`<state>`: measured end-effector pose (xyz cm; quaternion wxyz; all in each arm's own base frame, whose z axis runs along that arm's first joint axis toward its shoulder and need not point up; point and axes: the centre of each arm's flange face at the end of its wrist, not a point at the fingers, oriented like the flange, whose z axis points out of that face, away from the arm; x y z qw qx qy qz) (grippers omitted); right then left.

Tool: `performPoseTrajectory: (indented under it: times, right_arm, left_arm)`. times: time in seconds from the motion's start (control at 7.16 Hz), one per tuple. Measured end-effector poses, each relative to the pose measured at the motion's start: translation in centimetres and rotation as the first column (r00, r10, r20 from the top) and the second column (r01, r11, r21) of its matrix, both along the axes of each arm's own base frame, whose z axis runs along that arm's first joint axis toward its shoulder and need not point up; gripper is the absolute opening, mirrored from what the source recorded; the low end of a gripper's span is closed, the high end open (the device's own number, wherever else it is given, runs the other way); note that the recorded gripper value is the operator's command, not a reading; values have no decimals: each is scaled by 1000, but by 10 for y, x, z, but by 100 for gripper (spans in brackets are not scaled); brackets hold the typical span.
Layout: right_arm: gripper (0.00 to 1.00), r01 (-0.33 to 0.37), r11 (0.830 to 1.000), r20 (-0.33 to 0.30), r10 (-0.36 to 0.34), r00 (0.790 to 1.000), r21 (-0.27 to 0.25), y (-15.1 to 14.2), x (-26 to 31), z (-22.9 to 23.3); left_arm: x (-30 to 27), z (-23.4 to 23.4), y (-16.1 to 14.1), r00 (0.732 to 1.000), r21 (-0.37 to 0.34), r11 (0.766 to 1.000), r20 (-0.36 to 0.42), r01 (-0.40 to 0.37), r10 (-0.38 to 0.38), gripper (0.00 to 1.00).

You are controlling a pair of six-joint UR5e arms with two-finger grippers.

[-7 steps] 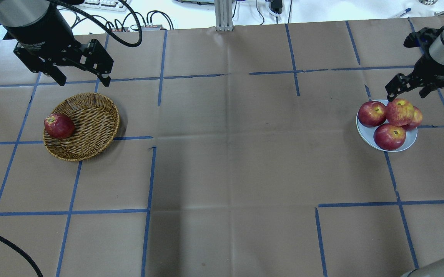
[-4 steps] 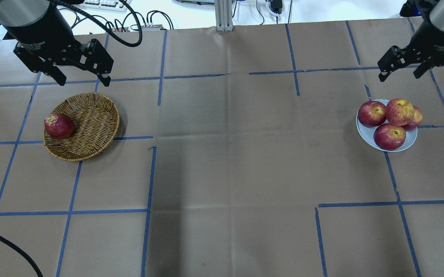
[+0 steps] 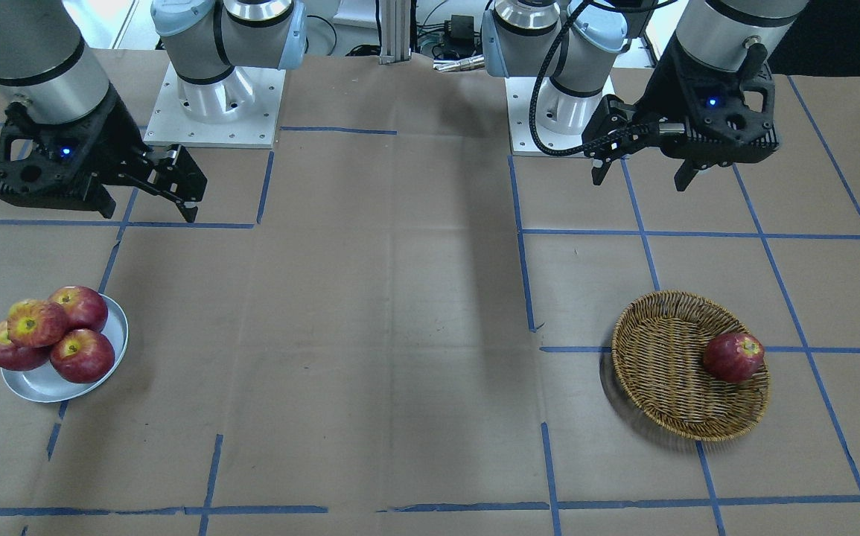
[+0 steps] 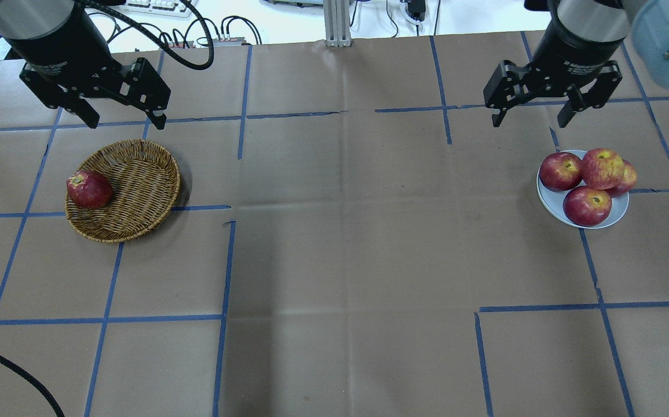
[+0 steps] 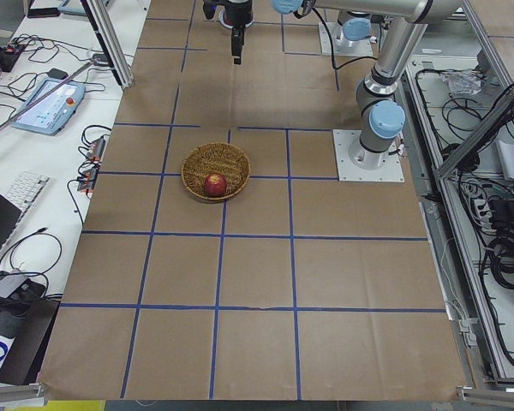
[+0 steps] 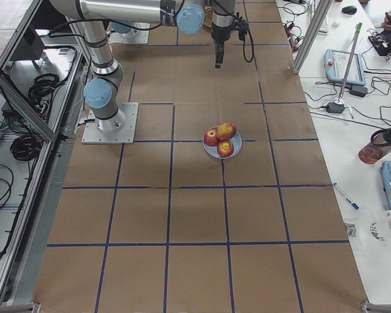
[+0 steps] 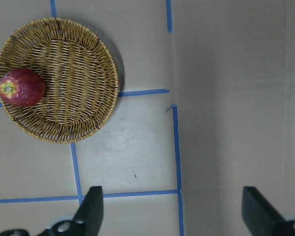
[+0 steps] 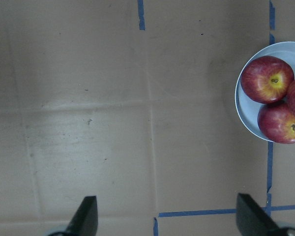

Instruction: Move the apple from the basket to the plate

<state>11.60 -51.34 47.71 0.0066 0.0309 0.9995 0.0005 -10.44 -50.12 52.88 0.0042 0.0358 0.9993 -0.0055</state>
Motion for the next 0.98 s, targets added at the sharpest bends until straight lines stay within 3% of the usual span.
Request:
performPoseTrajectory:
  times: [0.28,0.98]
  right_arm:
    - [100,1,1000,-13,-1,1000,-5,10,26,3]
    - [100,-9,1000,-46,9,999,-4,10,29,-1]
  left_arm:
    - [0,1,2,1000,-1,1000,0,0,0,99]
    - [-1,2,3,1000,-4,1000,0,1,-1,99]
